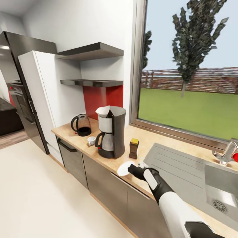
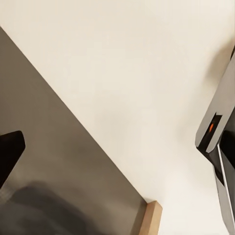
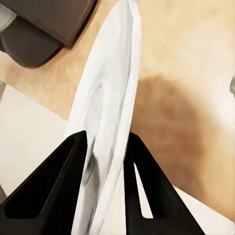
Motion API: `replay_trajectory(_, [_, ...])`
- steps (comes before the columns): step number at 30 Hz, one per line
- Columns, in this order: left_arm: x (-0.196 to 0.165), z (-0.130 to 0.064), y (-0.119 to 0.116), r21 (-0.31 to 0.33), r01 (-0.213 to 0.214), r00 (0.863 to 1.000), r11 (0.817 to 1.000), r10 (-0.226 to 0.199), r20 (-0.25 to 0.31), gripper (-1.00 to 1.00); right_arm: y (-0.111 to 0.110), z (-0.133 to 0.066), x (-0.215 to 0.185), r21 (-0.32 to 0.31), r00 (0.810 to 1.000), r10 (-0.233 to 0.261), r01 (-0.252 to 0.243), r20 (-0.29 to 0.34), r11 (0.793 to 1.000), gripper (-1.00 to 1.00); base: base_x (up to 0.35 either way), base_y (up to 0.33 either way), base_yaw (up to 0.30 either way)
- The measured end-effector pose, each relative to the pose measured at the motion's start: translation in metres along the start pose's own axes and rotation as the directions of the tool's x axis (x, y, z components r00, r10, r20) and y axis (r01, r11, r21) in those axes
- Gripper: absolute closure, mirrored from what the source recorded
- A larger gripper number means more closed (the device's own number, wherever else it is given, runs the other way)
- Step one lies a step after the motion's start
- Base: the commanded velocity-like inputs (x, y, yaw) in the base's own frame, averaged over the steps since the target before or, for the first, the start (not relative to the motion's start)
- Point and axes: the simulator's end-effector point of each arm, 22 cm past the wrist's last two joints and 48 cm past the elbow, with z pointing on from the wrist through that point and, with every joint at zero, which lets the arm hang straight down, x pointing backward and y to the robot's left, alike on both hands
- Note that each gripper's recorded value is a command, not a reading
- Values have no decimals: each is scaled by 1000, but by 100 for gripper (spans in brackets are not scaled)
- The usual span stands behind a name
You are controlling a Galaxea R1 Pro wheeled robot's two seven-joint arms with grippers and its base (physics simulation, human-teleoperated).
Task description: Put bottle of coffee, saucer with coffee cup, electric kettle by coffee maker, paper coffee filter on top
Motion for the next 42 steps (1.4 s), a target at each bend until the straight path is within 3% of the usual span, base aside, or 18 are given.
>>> replay_trajectory(12, [1, 0, 1, -1, -2, 1000, 1000, 2, -1, -100, -12, 2, 0, 40, 1000, 3, -4, 25, 999, 100, 125, 0, 0])
replay_trajectory(19, [1, 0, 0, -1, -3, 1000, 1000, 3, -1, -100, -20, 5, 11, 59, 1000, 11, -11, 0, 998, 100, 137, 0, 0])
replay_trajectory(42, [1, 0, 0, -1, -3, 1000, 1000, 3, -3, -100, -22, 5, 14, 62, 1000, 12, -11, -6, 998, 100, 60, 5, 0])
